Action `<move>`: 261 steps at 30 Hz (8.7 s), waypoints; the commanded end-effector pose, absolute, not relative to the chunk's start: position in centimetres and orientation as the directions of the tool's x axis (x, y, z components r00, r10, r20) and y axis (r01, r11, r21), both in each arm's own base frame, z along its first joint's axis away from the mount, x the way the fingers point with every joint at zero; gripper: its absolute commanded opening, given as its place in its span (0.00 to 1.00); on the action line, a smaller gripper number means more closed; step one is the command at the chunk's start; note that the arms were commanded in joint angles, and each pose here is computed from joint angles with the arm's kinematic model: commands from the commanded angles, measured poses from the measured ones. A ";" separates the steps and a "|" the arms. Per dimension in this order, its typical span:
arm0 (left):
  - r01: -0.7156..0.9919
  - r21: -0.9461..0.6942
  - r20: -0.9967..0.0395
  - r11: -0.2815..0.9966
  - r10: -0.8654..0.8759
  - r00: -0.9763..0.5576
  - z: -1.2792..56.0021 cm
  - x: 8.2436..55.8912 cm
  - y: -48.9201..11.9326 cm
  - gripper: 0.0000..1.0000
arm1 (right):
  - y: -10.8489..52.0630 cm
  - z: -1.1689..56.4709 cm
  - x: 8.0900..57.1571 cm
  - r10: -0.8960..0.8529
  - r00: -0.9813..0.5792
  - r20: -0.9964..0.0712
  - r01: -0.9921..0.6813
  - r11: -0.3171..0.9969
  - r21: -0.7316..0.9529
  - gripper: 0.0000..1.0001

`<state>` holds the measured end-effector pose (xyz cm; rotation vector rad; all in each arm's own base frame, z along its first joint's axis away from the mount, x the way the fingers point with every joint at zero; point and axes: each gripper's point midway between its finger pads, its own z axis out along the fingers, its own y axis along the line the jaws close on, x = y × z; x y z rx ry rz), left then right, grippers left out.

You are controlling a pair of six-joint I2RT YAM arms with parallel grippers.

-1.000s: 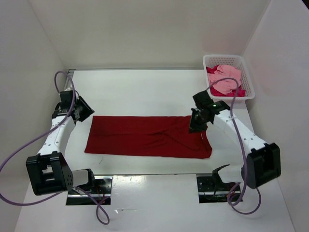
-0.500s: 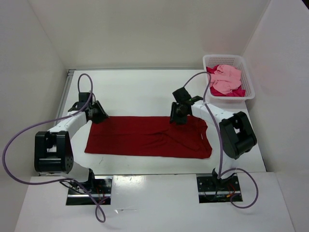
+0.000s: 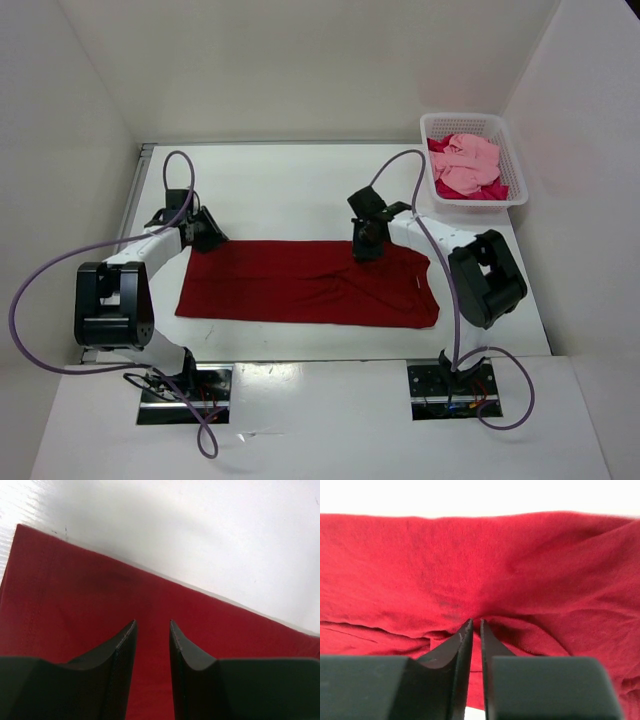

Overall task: Fold and stack the t-shirts
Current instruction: Fold the other side of the tshirt into a rectangle, then rotate the tshirt 90 degrees

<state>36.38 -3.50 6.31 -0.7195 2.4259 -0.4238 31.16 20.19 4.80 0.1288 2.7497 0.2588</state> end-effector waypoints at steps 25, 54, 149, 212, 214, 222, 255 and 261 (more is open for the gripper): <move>-0.319 -0.522 -0.494 0.791 -0.586 -0.643 10.0 40.5 -4.1 0.39 | 26.8 12.6 16.4 0.036 -0.996 -0.086 -0.011 0.869 0.495 0.30; -0.352 -0.532 -0.376 0.770 -0.588 -0.716 4.6 41.9 -6.5 0.39 | 3.1 6.7 39.0 0.514 -0.696 -0.502 0.469 0.854 0.224 0.29; -0.333 -0.564 -0.387 0.756 -0.598 -0.702 7.0 39.2 -8.1 0.35 | 9.1 5.4 33.9 0.475 -0.802 -0.363 0.388 0.875 0.288 0.00; -0.046 -0.612 -0.537 0.789 -0.458 -0.709 19.4 37.3 -12.2 0.25 | 32.0 22.7 43.9 0.301 -0.770 -0.562 -0.129 0.790 0.599 0.18; -0.086 -0.611 -0.531 0.787 -0.487 -0.694 19.2 37.6 -10.6 0.25 | 34.5 19.5 38.7 0.258 -0.827 -0.499 -0.139 0.767 0.626 0.04; -0.179 -0.579 -0.534 0.795 -0.536 -0.654 17.8 38.9 -6.1 0.25 | 43.5 12.2 29.2 0.177 -0.934 -0.311 -0.123 0.657 0.744 0.42; -0.179 -0.525 -0.303 0.832 -0.379 -0.874 9.1 28.1 -11.1 0.51 | 22.3 3.8 21.0 0.223 -0.972 -0.069 0.157 0.843 0.515 0.31; -0.164 -0.528 -0.169 0.834 -0.292 -0.941 8.2 23.0 -14.6 0.57 | 21.0 5.0 20.8 0.327 -0.942 -0.075 0.246 0.824 0.511 0.50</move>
